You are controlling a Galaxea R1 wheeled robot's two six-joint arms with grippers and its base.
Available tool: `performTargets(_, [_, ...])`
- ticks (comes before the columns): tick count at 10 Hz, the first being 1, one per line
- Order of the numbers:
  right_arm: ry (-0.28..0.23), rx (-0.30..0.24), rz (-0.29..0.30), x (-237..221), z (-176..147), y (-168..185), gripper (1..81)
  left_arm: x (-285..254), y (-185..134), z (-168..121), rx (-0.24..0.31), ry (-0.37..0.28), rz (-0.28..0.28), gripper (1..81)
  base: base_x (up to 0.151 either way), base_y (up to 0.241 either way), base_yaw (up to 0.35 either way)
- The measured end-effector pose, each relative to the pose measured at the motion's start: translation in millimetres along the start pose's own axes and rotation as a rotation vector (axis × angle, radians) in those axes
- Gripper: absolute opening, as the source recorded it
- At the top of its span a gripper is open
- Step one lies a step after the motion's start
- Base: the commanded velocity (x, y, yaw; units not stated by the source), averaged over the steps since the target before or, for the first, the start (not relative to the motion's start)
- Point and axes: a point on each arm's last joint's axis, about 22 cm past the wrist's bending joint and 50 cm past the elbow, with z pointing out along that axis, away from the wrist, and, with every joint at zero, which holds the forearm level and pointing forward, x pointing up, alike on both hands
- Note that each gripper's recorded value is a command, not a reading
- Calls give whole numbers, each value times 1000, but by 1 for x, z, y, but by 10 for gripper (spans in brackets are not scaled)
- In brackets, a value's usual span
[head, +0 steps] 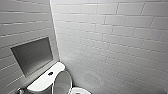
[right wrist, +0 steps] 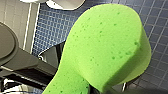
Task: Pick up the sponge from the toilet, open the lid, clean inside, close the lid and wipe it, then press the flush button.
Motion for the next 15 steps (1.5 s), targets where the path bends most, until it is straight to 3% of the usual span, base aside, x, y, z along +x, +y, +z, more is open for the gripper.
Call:
performTargets(2, [74,64,-13,62,-22,-30,10,2,12,-4,-43,8,0,811,0,0,0])
performTargets(4, [197,92,-41,148,-45,-47,10,1,15,-8,-65,11,-2,811,0,0,0])
performTargets(6, [249,137,-64,194,-58,-74,10,-7,11,-10,-59,0,-9,811,0,0,0])
performTargets(11, [333,174,-112,298,-78,-109,10,-6,14,2,-69,-1,-13,811,0,0,0])
performTargets(15, [337,161,-142,378,-64,-124,10,-15,12,25,-66,-27,-35,811,0,0,0])
